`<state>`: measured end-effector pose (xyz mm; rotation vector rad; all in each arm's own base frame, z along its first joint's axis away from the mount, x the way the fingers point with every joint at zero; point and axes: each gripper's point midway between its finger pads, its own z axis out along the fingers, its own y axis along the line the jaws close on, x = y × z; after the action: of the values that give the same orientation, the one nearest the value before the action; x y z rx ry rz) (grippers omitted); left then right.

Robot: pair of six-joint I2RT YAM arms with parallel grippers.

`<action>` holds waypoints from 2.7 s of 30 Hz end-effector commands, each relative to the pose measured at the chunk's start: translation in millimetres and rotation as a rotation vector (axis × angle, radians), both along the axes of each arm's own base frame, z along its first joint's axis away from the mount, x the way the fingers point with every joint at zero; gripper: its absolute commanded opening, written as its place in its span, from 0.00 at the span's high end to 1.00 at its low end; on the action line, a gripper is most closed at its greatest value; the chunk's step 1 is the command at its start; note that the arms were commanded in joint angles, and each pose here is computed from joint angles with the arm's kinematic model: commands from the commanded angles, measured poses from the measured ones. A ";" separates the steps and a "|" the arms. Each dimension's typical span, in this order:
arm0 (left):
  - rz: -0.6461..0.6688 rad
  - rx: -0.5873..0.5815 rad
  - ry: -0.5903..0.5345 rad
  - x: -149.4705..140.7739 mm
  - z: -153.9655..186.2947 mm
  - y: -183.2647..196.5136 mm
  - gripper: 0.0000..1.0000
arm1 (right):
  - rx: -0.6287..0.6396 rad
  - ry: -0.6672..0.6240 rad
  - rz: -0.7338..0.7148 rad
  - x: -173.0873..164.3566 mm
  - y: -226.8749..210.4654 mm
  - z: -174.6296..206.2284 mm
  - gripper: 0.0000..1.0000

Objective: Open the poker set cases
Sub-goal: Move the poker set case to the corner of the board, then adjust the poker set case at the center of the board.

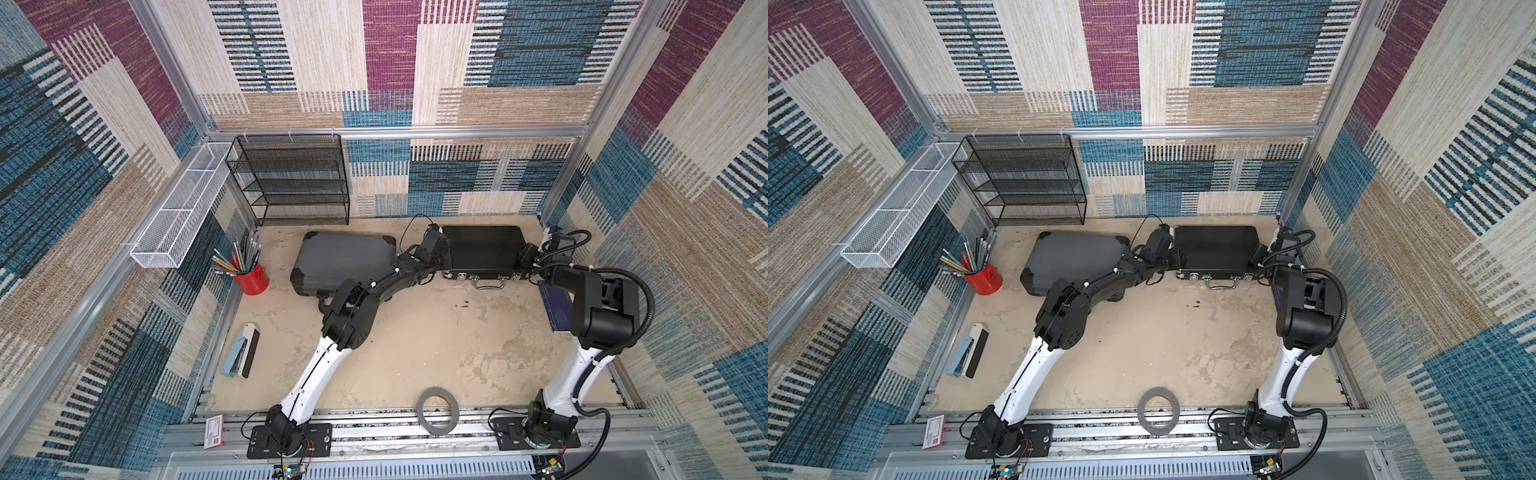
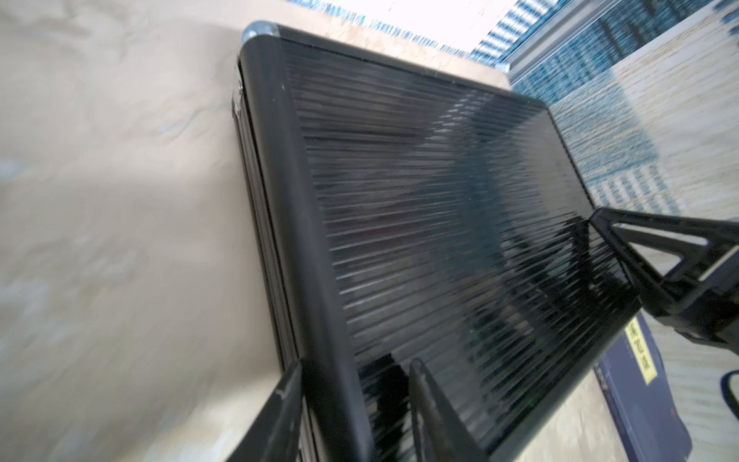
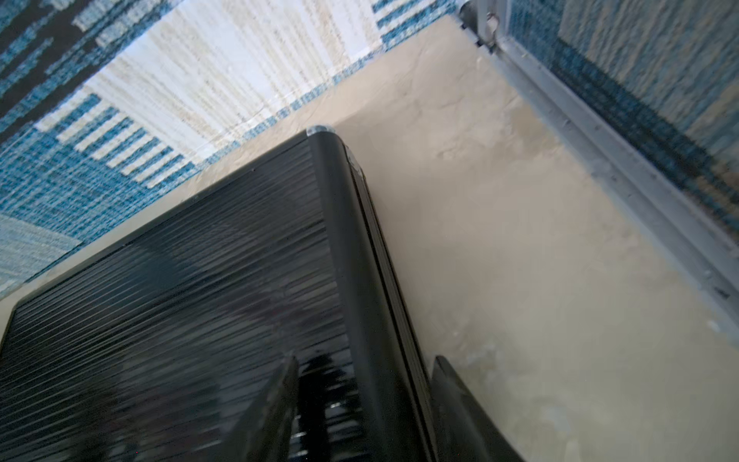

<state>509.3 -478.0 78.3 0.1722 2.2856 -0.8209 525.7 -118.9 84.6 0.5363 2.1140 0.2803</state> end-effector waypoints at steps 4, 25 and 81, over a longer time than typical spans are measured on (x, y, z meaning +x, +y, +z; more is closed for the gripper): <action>-0.356 -0.091 0.276 -81.7 -44.7 -72.1 0.57 | 0.191 0.059 0.146 6.4 18.5 -21.6 0.47; -0.267 -0.085 0.128 -44.4 19.0 -40.5 0.25 | 0.043 -0.041 0.072 16.2 -20.1 53.9 0.33; 0.565 0.242 0.058 -44.8 61.3 484.2 0.26 | 0.467 -0.068 0.756 -61.9 444.8 65.4 0.20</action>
<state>461.9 3.6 144.9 -0.3999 2.2856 -0.2857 460.0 319.6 147.3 -0.0518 2.1226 1.1989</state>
